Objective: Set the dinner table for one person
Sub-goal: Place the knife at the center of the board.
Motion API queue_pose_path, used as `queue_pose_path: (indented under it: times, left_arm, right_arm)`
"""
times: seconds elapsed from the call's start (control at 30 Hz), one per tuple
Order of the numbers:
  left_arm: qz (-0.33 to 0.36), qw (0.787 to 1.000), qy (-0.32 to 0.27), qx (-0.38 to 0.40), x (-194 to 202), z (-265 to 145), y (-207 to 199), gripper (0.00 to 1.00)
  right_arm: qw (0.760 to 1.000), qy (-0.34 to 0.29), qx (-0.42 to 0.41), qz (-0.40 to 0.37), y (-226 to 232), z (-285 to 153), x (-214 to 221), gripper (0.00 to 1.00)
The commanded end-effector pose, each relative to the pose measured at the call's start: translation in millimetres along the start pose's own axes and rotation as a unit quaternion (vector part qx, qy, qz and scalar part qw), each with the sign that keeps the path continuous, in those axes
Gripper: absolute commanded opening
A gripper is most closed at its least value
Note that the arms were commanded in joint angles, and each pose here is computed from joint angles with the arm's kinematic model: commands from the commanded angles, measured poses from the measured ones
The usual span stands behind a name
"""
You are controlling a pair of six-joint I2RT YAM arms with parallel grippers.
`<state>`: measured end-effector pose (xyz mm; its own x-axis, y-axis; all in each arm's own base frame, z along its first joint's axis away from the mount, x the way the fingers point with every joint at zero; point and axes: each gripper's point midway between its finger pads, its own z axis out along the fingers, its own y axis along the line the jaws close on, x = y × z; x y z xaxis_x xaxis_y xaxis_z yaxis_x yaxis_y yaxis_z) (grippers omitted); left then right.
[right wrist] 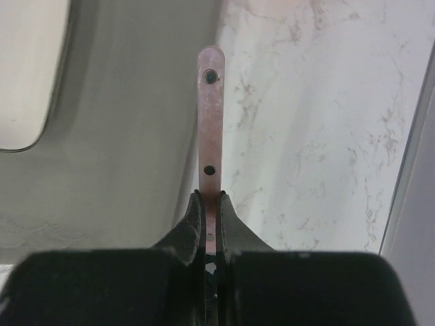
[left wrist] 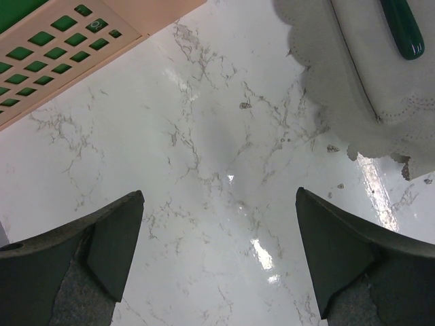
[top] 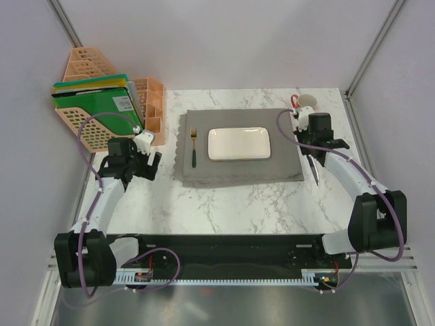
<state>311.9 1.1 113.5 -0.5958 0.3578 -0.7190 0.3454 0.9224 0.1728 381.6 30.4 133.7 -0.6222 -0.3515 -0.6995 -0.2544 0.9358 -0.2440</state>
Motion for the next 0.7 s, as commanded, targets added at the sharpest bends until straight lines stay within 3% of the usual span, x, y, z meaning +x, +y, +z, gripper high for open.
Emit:
queue_pose_path:
  times: [0.0, 0.33, 0.67]
  left_arm:
    - [-0.004, 1.000, -0.021, -0.001, -9.3, 1.7, 2.2, 1.00]
    - [0.000, 1.000, -0.020, -0.001, -7.7, 1.9, 1.6, 1.00]
    - [0.001, 1.000, -0.020, -0.003, -8.1, 0.8, 2.2, 1.00]
  right_arm:
    - [0.999, -0.027, 0.005, 0.023, -24.4, 9.6, -10.4, 0.00]
    - [0.993, 0.063, 0.013, 0.095, -72.1, 64.7, 59.3, 0.00]
    - [0.988, 0.086, 0.026, 0.123, -95.8, 84.5, 88.7, 0.00]
